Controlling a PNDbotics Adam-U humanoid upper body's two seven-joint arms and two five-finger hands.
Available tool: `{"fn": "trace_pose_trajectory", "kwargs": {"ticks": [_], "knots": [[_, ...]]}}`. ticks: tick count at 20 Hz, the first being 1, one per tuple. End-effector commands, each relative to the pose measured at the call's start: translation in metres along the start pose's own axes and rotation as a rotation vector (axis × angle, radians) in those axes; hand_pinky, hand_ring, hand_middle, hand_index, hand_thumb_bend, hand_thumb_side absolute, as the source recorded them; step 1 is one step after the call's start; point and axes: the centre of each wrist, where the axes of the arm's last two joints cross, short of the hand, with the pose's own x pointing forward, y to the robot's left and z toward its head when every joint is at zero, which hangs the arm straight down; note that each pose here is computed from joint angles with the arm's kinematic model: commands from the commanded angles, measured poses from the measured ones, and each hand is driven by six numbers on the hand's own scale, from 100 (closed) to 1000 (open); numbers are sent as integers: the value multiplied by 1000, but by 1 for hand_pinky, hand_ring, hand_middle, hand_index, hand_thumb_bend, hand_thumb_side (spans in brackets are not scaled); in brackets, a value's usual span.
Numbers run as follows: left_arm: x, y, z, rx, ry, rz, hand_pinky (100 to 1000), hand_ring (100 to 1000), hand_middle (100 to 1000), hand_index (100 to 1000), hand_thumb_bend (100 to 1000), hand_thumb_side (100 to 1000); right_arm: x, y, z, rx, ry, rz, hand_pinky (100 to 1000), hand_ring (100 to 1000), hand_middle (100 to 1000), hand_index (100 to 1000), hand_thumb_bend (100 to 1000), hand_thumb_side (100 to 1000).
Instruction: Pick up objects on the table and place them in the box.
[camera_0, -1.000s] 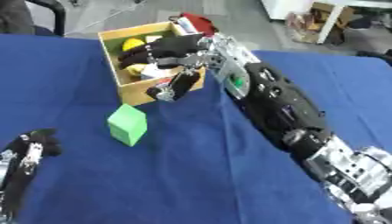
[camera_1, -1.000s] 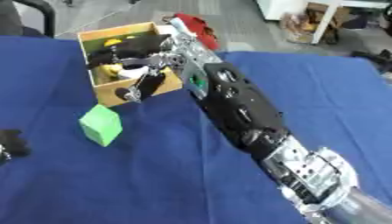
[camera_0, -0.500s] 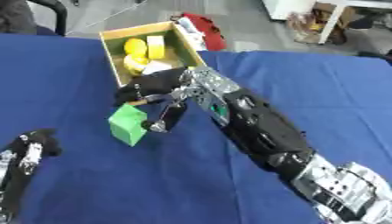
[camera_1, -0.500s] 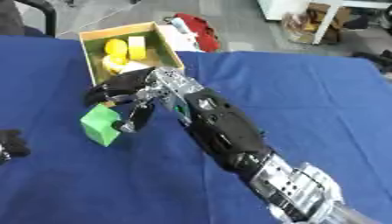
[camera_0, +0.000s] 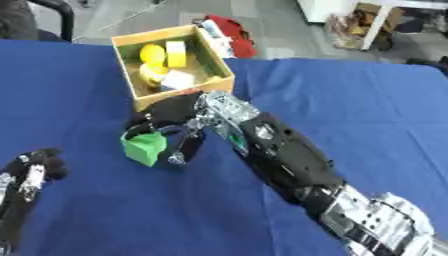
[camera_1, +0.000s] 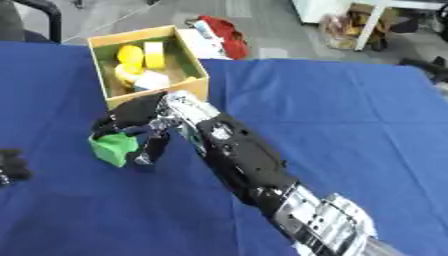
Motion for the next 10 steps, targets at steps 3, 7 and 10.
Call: {"fn": "trace_pose_trajectory", "kwargs": {"ticks": [3,7,10], "knots": [[6,3,-3,2,-26,-4,641,563,547,724,100,741,1,-9,-6,152,-130,113,967,1000,1000,1000,100,291],[6,2,-4,1,-26,-3,641,563,547,724,100,743,2,-10,-9,138,-123,113,965,1000,1000,1000,100,286],[6,2,-3,2,-26,-3,642,563,547,724,100,743,2,-12,-9,112,-117,114,962,1000,1000,1000,100,280]]}}
